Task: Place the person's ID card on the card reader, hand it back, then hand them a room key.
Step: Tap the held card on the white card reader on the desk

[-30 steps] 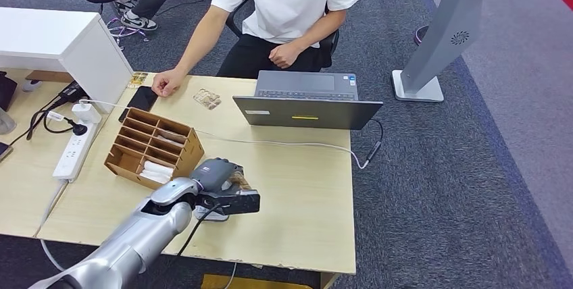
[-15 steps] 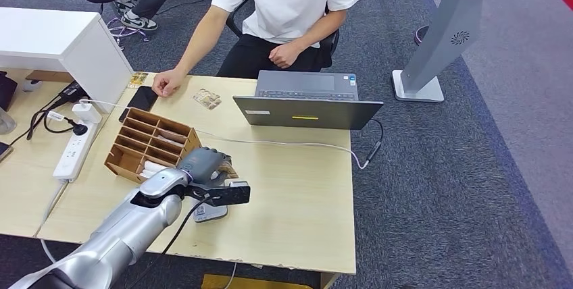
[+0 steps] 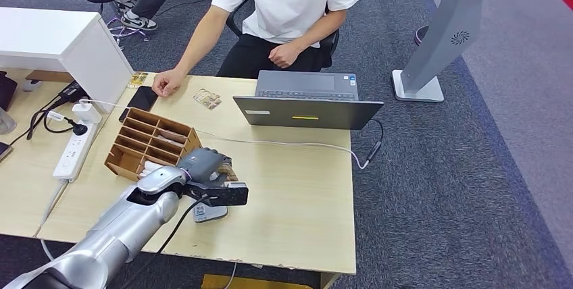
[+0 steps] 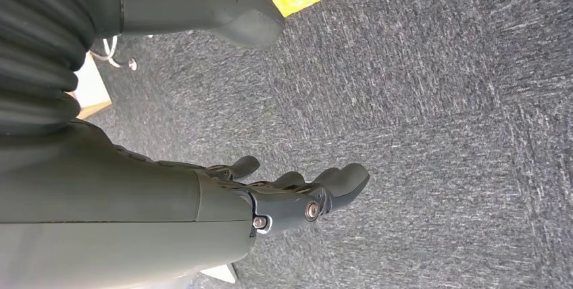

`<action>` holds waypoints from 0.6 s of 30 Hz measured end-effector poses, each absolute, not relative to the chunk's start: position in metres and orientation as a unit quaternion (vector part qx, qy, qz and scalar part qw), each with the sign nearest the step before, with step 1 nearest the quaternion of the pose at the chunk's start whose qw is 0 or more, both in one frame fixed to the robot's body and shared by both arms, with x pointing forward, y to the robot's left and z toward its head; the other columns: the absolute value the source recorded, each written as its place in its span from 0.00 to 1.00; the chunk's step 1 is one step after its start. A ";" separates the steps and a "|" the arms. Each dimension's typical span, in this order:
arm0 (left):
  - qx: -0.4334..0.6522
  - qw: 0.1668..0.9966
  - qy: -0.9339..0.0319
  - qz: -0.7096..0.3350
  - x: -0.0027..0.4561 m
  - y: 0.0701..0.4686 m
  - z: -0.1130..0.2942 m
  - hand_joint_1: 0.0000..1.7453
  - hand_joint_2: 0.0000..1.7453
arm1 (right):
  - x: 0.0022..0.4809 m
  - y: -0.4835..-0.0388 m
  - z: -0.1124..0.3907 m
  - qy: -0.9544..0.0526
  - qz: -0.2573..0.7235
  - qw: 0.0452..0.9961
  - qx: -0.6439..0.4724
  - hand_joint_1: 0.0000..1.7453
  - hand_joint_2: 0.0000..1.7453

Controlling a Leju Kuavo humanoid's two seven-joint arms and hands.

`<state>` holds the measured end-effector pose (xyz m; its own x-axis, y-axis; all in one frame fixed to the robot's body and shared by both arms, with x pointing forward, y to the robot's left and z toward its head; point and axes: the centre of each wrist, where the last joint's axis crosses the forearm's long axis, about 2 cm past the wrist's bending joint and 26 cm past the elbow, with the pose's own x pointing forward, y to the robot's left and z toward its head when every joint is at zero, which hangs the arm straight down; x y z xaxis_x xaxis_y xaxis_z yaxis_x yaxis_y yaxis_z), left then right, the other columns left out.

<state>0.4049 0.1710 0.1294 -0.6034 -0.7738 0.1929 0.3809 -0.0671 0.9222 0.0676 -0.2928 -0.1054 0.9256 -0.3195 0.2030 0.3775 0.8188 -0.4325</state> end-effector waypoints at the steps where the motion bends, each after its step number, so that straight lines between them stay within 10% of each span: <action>1: 0.177 0.408 -0.547 -0.709 0.405 0.171 0.130 1.00 1.00 | 0.068 -0.293 -0.105 -0.061 -0.183 0.952 -0.239 0.00 1.00; 18: 0.144 0.425 -0.532 -0.718 0.403 0.176 0.127 1.00 1.00 | 0.067 -0.293 -0.105 -0.056 -0.187 0.951 -0.240 0.00 1.00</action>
